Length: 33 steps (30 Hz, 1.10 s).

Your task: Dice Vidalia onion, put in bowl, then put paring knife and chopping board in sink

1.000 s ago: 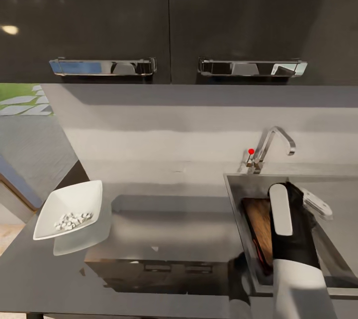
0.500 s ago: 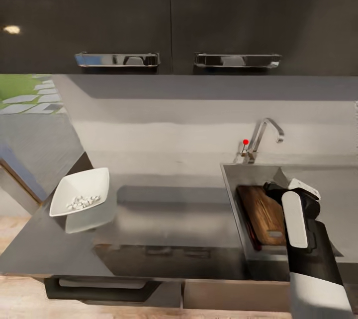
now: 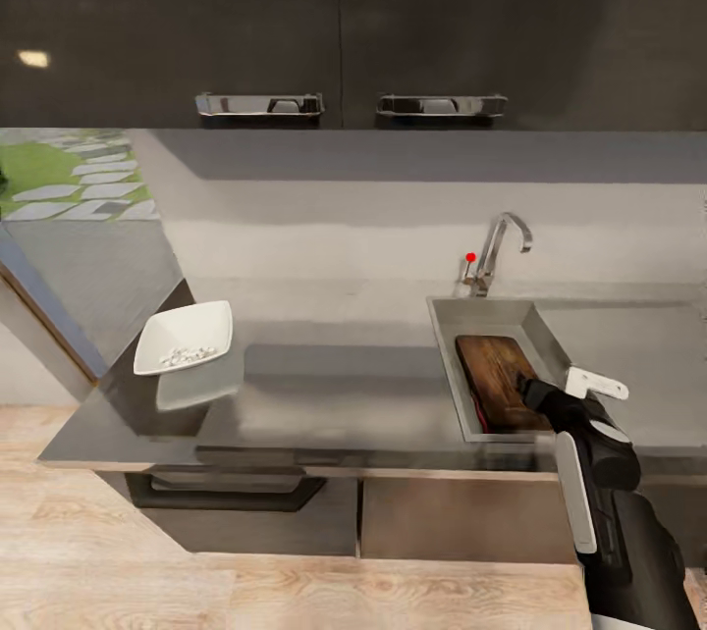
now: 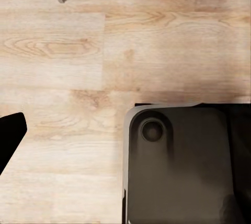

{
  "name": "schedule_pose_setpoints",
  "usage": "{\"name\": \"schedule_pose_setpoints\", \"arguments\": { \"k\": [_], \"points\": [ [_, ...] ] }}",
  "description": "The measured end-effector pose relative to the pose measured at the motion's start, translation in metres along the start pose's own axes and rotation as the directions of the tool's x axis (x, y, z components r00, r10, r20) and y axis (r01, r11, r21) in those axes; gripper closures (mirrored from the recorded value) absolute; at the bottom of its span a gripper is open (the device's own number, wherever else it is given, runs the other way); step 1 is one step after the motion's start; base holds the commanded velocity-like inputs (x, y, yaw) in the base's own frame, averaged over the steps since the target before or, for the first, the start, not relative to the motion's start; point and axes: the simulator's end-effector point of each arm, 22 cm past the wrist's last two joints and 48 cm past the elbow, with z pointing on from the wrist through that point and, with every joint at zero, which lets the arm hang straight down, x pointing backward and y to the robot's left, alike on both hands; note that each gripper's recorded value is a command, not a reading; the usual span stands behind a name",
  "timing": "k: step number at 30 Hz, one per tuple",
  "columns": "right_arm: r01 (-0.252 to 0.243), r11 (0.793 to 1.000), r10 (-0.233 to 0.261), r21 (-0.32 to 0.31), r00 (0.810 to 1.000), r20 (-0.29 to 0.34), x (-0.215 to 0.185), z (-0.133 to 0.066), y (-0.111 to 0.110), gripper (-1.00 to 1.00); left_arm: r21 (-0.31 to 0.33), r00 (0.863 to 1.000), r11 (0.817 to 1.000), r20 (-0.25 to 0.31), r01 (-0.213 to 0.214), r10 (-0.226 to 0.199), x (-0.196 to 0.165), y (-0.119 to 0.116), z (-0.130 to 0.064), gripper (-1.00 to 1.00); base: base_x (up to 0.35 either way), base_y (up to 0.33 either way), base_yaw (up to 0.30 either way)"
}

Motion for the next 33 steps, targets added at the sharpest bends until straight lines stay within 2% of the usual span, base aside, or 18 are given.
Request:
{"name": "schedule_pose_setpoints", "arguments": {
  "k": [10,20,26,30,31,33],
  "points": [
    [0.022,0.995,-0.022,-0.1,1.0,0.005,0.013,-0.004,0.017,-1.0,0.0,1.0,1.0,0.0,0.0,0.0,0.0,0.0,0.0,-1.0,-0.335,0.0,0.0],
    [0.029,0.994,-0.03,-0.104,1.0,-0.003,0.029,-0.007,0.013,-1.0,-0.001,1.0,1.0,0.0,0.0,0.0,0.0,0.0,0.0,-1.0,-0.335,0.0,0.0],
    [0.04,0.995,-0.039,-0.094,0.999,0.012,0.053,-0.014,0.001,-1.0,-0.001,1.0,1.0,0.0,0.0,0.0,0.0,0.0,0.0,-1.0,-0.335,0.0,0.0],
    [0.059,0.991,-0.062,-0.119,0.998,-0.02,0.098,-0.026,-0.008,-1.0,-0.002,1.0,1.0,0.0,-0.002,0.002,0.0,0.002,0.0,-1.0,-0.241,0.0,0.0],
    [0.088,0.985,-0.095,-0.146,0.995,-0.039,0.139,-0.034,-0.014,-1.0,-0.003,1.0,1.0,0.001,-0.004,0.004,0.0,0.003,0.0,-1.0,-0.053,0.0,0.0],
    [0.134,0.977,-0.148,-0.166,0.987,-0.069,0.189,-0.037,-0.022,-1.0,-0.003,1.0,1.0,0.001,-0.004,0.004,0.0,0.003,0.0,-1.0,-0.03,0.0,0.0]
  ]
}}
